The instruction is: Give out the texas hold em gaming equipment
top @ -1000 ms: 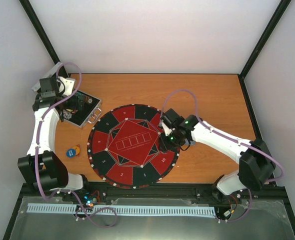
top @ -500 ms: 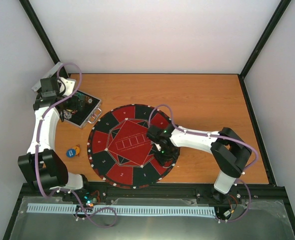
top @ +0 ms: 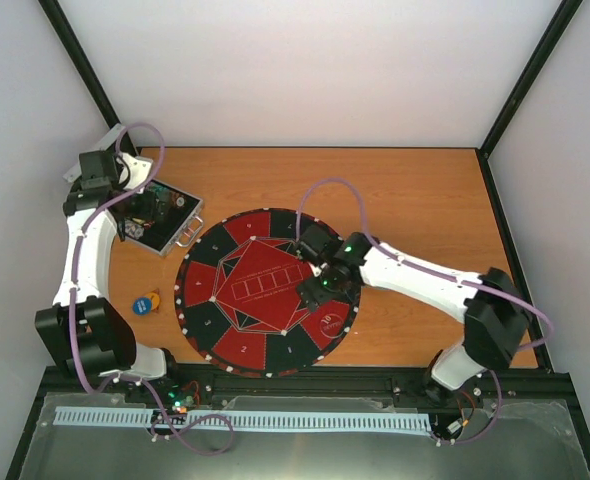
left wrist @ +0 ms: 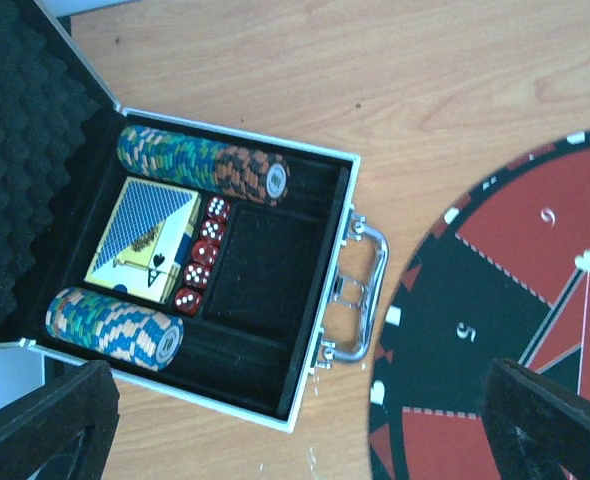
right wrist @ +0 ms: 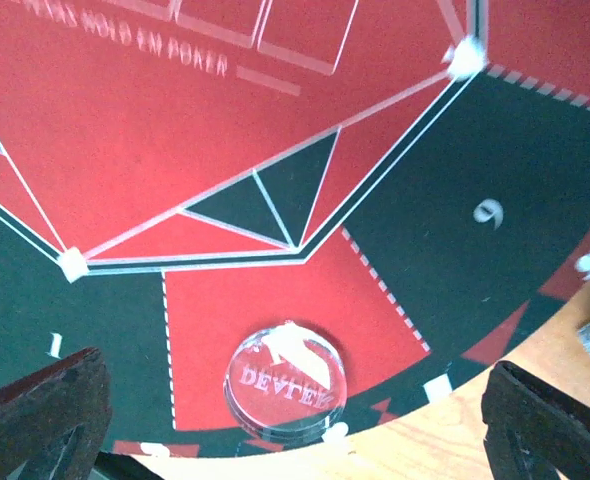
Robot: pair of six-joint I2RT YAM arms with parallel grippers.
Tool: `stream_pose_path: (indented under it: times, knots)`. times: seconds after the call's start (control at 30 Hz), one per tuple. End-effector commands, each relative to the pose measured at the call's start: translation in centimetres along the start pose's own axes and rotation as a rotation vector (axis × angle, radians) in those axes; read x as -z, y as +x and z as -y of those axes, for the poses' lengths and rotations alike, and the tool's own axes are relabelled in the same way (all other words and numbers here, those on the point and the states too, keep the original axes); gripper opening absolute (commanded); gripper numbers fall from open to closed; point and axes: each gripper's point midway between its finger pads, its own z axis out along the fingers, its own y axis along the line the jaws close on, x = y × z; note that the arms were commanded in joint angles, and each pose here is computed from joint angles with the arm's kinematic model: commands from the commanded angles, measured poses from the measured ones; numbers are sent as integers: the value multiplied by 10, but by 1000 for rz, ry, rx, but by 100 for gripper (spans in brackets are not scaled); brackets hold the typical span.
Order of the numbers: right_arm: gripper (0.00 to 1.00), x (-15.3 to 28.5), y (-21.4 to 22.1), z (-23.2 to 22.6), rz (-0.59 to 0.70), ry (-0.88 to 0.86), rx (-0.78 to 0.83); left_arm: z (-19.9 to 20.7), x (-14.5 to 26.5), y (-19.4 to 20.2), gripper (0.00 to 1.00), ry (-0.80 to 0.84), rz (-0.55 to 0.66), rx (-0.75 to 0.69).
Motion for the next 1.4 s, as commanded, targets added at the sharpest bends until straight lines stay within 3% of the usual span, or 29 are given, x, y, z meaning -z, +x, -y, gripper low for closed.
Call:
stream_pose_path:
  times: [0.0,0.23,0.5,0.83,0.93,1.13,1.37]
  knots:
    - [100,30,-36,13,205,-31,-54,6,22,9,100,24,-81,-87]
    - [100,33,-50,48,348,-4,-128,26,45,104,100,103,-480,-117]
    - [100,21,-55,85,432,-23,-213,18,38,185,100,39,-746,-133]
    - [100,3,-42,103,430,17,-197,42,12,227,100,152,-782,-116]
    - [100,0,-43,101,432,-15,-199,36,2,238,100,115,-795,-106]
    - [100,-8,-41,102,404,-21,-203,12,-14,219,100,28,-721,-97]
    - [100,-17,-39,110,372,3,-217,2,-28,236,100,-27,-727,-141]
